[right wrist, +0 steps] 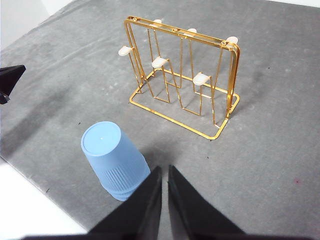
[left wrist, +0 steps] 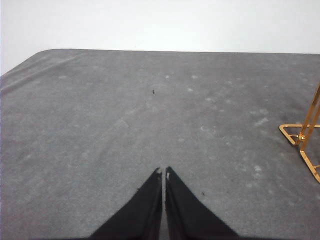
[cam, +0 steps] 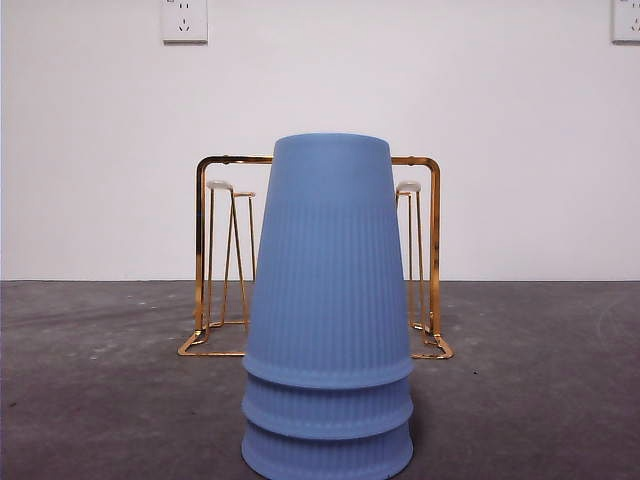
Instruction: The left arm pick up the left cup on cup holder and place it on desk, then the right arm insert the right cup into the first cup, and then the left arm insert the mid cup into the first cup
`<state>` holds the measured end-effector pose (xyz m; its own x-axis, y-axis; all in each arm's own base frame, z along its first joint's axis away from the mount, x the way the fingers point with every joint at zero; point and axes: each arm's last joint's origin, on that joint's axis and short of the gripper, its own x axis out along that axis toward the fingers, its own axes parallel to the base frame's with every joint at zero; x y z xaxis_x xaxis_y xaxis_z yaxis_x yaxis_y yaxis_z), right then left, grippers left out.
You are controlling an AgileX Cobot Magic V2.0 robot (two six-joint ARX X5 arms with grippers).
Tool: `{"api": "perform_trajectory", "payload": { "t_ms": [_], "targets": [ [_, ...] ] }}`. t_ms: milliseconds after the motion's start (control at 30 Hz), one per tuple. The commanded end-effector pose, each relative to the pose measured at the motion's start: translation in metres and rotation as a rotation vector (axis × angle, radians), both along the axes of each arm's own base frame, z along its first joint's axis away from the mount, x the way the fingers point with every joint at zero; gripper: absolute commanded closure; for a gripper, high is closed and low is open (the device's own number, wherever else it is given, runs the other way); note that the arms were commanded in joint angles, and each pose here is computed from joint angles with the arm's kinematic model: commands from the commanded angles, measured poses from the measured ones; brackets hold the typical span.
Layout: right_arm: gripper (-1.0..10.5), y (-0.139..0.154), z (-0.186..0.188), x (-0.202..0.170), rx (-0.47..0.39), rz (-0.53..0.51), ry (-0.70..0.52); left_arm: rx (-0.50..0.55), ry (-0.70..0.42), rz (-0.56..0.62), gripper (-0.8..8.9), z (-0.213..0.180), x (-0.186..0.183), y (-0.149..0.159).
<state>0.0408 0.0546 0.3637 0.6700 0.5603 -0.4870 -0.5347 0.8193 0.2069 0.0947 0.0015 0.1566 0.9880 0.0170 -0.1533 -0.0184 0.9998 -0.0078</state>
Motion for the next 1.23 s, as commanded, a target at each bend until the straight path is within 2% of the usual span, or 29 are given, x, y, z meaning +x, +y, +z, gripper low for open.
{"api": "perform_trajectory", "payload": {
  "t_ms": [33,533,633,700,833,967,1067,1233],
  "targets": [
    [9.3,0.001,0.002,0.0,0.01,0.004,-0.002,0.023,0.021,-0.001,8.06,-0.007,0.001,0.0],
    [9.3,0.002,0.002,0.001,0.015,-0.003,-0.01,0.023,0.023,-0.001,8.06,-0.007,0.001,0.0],
    [9.3,-0.008,0.0,0.006,-0.02,-0.228,-0.123,0.023,0.024,-0.001,8.06,-0.007,0.001,0.0],
    [9.3,-0.013,-0.009,0.011,-0.042,-0.337,-0.148,0.023,0.024,-0.001,8.06,-0.007,0.001,0.0],
    [9.3,-0.021,-0.04,0.025,0.048,-0.561,-0.219,0.022,0.024,-0.002,8.06,-0.007,0.001,0.0],
    [9.3,-0.03,-0.088,0.041,0.081,-0.622,-0.338,0.023,0.024,-0.001,8.06,-0.007,0.001,0.0],
    [9.3,-0.037,-0.123,0.049,0.116,-0.618,-0.396,0.023,0.024,-0.002,8.06,-0.007,0.001,0.0],
    [9.3,-0.048,-0.165,0.054,0.044,-0.644,-0.454,0.023,0.024,-0.002,8.06,-0.007,0.001,0.0]
  ]
}}
